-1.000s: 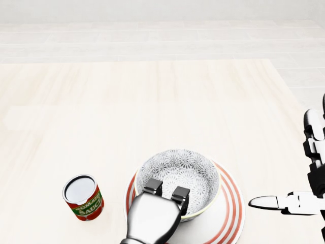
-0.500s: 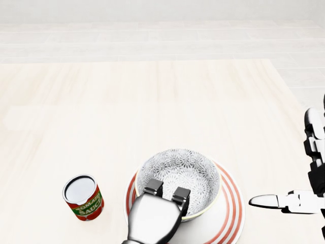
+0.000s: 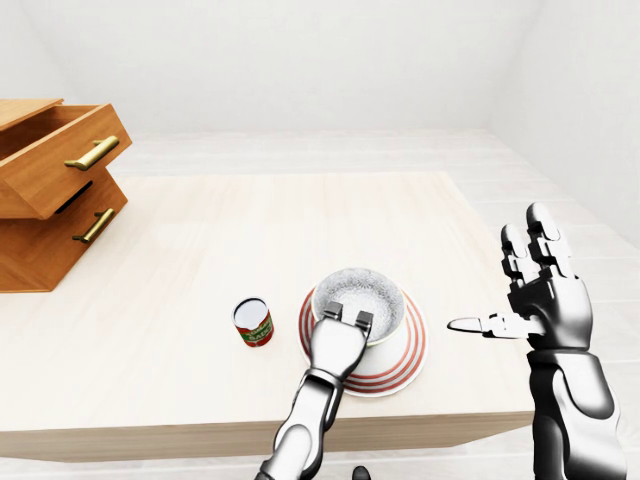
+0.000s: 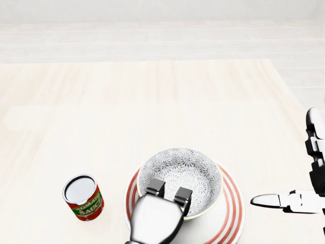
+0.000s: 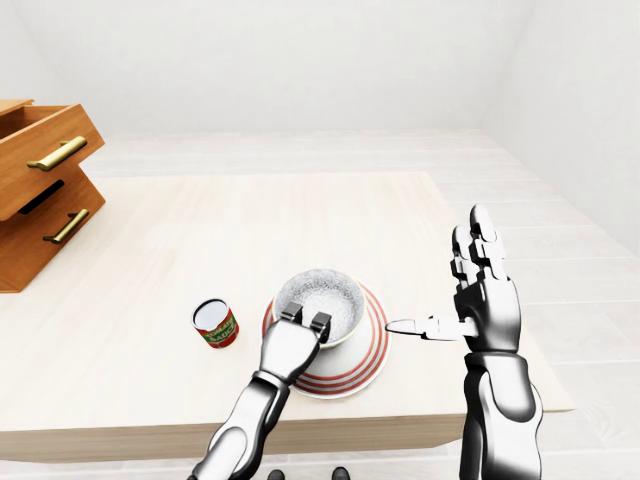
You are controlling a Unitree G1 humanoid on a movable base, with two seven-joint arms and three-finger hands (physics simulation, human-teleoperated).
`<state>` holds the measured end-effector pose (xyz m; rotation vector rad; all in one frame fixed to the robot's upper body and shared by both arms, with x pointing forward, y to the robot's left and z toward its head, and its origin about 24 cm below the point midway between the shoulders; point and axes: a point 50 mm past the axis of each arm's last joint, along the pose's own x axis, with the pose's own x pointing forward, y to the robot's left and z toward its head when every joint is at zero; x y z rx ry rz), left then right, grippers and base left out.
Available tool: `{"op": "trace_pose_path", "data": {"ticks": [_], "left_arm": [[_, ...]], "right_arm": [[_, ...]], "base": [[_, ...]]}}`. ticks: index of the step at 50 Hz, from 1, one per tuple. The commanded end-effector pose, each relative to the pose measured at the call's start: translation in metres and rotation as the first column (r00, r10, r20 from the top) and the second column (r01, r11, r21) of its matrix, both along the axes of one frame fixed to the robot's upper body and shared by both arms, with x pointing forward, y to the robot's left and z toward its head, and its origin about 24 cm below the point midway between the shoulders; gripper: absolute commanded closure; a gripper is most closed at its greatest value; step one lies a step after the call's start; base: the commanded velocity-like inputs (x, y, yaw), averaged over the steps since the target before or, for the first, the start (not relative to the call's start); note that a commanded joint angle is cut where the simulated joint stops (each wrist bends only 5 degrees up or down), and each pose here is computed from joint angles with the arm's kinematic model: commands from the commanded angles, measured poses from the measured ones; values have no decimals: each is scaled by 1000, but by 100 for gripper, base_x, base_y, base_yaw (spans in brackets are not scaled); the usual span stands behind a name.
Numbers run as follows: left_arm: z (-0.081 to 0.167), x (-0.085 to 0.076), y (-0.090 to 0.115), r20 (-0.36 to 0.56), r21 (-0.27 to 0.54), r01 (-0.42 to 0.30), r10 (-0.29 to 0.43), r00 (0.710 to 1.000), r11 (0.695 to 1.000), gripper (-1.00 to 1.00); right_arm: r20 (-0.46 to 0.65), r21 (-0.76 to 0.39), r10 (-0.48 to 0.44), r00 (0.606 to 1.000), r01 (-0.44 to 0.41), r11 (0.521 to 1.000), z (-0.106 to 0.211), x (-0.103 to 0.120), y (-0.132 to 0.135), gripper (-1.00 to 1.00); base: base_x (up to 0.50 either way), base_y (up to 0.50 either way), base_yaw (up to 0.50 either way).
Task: Put the bowl on the plate.
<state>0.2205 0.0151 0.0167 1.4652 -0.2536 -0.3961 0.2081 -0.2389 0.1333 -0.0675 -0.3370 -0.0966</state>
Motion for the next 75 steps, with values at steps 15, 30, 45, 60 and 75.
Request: {"op": "trace_pose_path", "data": {"ticks": [15,30,45,60,75], "left_arm": [[-13,-5,-3,-59,8,11,-11,998,1000,100],[-13,-5,-3,-59,4,11,-10,998,1000,81],[-14,-6,-4,-64,2,12,-12,998,1000,31],[-12,-6,-4,-62,0,13,-13,998,1000,-15],[-11,-9,-4,-58,-6,17,-17,998,1000,-63]], "right_arm": [[-7,6,0,1000,0,1000,-2,0,-1,-100],[-11,9,2,1000,-2,1000,-3,0,-1,-100],[-7,8,3,1000,-2,1000,-2,0,0,-100],[5,4,-1,1000,0,1000,1,0,-1,-100],[3,4,0,1000,0,1000,0,0,-1,-100]], "base": [[0,0,0],[0,0,0],[0,0,0],[0,0,0],[0,0,0]]}}
